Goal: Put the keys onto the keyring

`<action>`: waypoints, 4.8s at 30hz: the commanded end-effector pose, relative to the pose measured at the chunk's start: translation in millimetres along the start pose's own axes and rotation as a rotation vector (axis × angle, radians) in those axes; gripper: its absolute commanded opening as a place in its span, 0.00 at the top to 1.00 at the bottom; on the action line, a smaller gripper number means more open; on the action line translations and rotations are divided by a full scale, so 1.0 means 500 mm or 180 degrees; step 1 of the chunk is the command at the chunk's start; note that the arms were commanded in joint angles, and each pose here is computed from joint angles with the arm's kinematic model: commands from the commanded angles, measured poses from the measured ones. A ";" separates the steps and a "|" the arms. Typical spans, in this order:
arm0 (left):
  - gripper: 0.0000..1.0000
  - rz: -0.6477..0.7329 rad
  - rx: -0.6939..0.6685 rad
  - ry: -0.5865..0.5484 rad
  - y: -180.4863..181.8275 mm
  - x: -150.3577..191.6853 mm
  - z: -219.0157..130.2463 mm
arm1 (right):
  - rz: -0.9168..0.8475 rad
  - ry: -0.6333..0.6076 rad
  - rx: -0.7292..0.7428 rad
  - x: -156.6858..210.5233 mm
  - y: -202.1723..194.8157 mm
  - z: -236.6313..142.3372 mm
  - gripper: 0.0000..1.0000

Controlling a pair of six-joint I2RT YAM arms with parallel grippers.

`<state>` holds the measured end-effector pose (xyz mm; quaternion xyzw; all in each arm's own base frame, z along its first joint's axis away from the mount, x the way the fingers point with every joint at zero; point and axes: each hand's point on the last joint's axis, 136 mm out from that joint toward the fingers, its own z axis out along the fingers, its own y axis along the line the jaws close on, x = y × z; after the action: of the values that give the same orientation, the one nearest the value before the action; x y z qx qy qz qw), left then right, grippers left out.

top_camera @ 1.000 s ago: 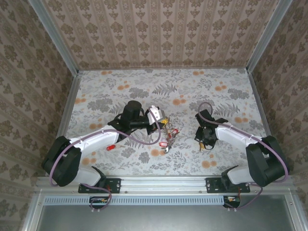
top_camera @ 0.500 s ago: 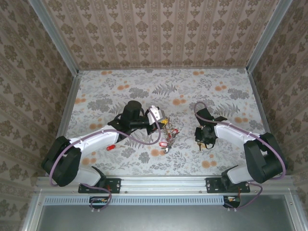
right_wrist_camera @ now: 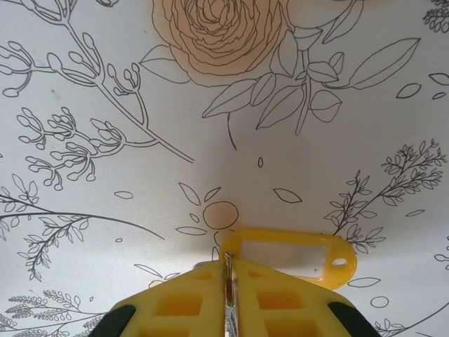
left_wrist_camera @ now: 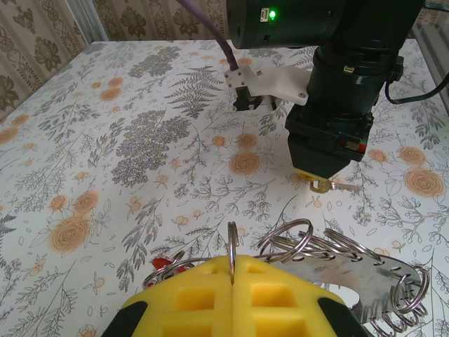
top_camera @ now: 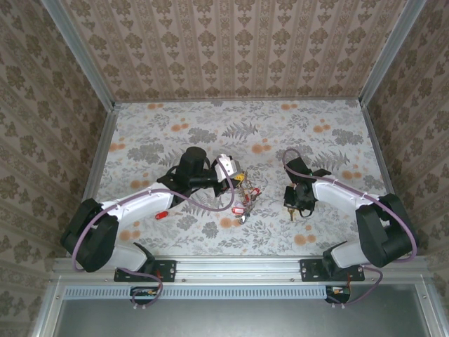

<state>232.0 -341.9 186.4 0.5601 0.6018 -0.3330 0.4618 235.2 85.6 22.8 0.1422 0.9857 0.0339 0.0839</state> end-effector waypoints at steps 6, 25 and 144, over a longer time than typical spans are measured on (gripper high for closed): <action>1.00 0.0186 -0.0065 -0.0216 0.011 -0.056 -0.014 | -0.0052 -0.0015 0.0073 -0.010 -0.004 -0.011 0.85; 1.00 0.0199 -0.0054 -0.0233 0.011 -0.062 -0.013 | -0.0075 0.0047 0.0124 -0.010 -0.005 -0.002 0.86; 1.00 0.0262 0.0031 -0.0215 -0.010 -0.066 -0.016 | -0.3368 -0.0423 -0.2207 0.066 0.196 -0.201 1.00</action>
<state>222.8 -341.4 183.9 0.5691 0.6016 -0.3376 0.4476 235.2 167.8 116.2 -0.3696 0.8771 0.2119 0.2220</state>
